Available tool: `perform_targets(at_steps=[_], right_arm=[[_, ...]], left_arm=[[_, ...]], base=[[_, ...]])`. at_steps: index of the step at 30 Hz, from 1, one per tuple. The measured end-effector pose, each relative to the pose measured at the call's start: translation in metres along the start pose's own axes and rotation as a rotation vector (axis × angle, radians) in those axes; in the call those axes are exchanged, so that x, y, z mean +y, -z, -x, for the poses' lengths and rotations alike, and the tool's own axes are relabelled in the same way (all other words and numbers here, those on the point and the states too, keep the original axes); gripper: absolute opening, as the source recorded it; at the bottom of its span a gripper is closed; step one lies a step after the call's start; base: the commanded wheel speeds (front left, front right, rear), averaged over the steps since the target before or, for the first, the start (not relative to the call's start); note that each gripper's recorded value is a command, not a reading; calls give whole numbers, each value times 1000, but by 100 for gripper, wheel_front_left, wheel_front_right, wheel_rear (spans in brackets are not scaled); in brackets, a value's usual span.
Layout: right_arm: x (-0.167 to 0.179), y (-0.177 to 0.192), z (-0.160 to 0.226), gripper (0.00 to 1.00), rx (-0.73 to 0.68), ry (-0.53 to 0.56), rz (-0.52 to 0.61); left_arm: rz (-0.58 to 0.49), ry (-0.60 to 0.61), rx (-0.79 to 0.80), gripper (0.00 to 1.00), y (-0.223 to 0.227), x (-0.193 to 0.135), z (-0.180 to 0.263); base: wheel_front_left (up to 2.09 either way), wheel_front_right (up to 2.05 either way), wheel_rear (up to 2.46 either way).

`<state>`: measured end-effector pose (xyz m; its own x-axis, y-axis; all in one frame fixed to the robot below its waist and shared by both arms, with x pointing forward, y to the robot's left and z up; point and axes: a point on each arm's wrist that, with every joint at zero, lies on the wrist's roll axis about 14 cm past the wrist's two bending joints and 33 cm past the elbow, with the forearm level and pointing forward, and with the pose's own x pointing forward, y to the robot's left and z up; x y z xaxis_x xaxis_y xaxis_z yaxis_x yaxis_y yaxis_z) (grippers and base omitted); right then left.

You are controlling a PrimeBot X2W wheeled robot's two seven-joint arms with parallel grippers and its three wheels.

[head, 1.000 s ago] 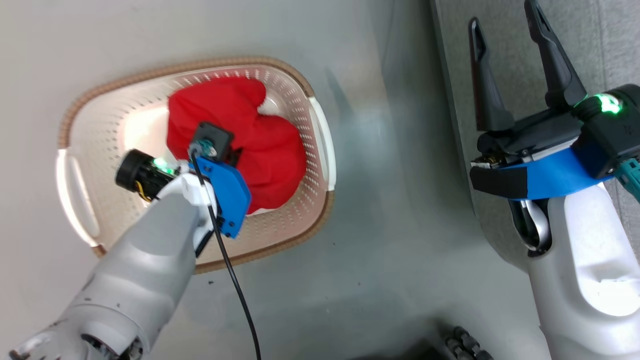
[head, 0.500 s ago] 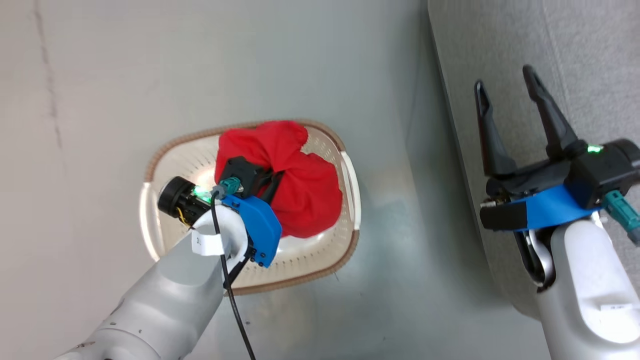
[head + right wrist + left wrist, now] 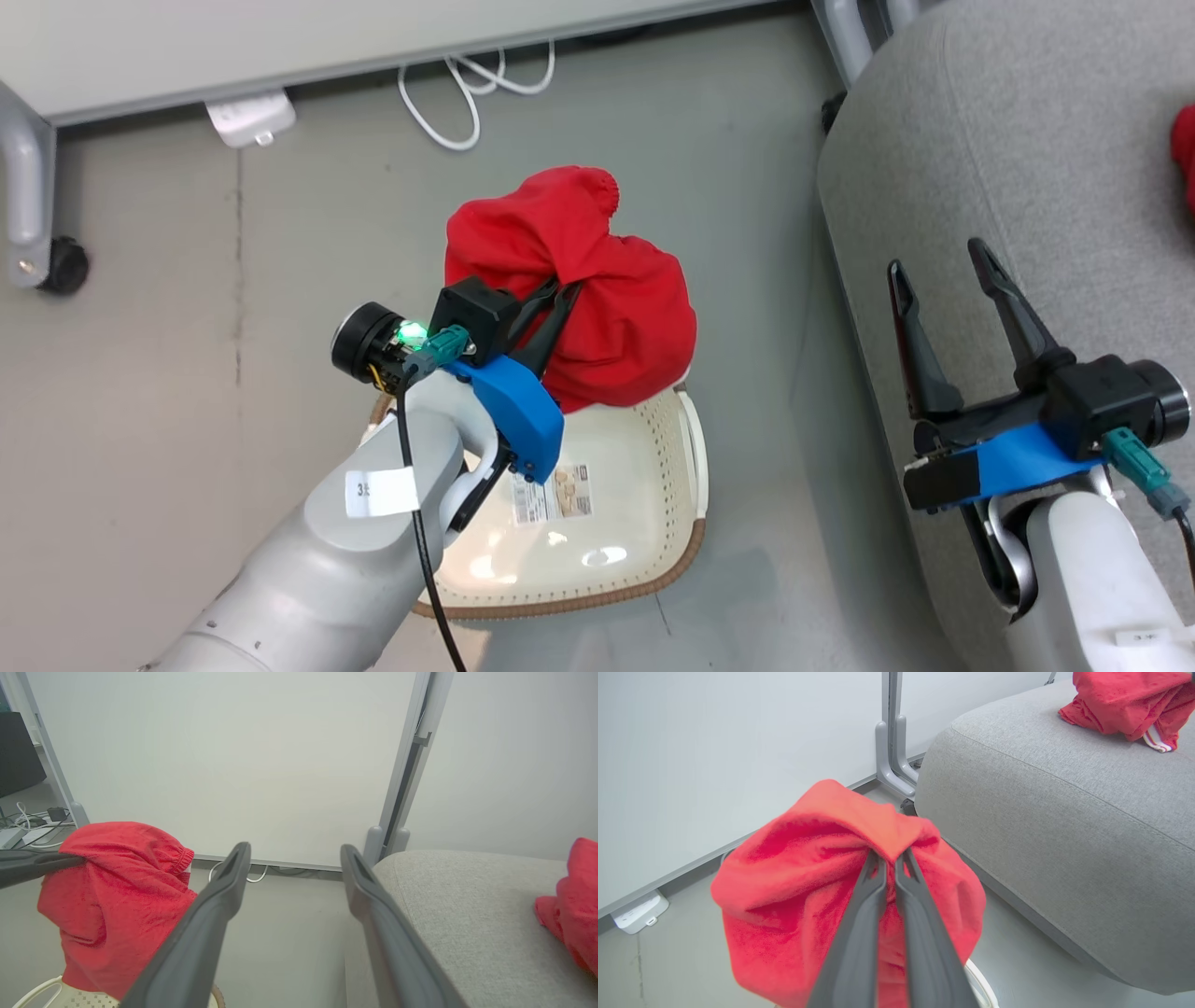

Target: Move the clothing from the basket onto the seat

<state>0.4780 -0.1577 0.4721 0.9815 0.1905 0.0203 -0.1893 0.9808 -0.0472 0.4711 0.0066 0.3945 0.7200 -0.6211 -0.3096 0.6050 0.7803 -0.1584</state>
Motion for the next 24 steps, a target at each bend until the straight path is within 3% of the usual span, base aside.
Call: perform_targets(at_steps=[13, 24], right_arm=[[11, -36, 33, 100, -63, -7, 0], [16, -53, 61, 100, -96, 1, -5]], left_arm=[[-113, 7, -306, 0, -113, -34, 36], [-185, 17, -478, 0, -175, -64, 72]], base=[[0, 0, 0], [0, 0, 0]])
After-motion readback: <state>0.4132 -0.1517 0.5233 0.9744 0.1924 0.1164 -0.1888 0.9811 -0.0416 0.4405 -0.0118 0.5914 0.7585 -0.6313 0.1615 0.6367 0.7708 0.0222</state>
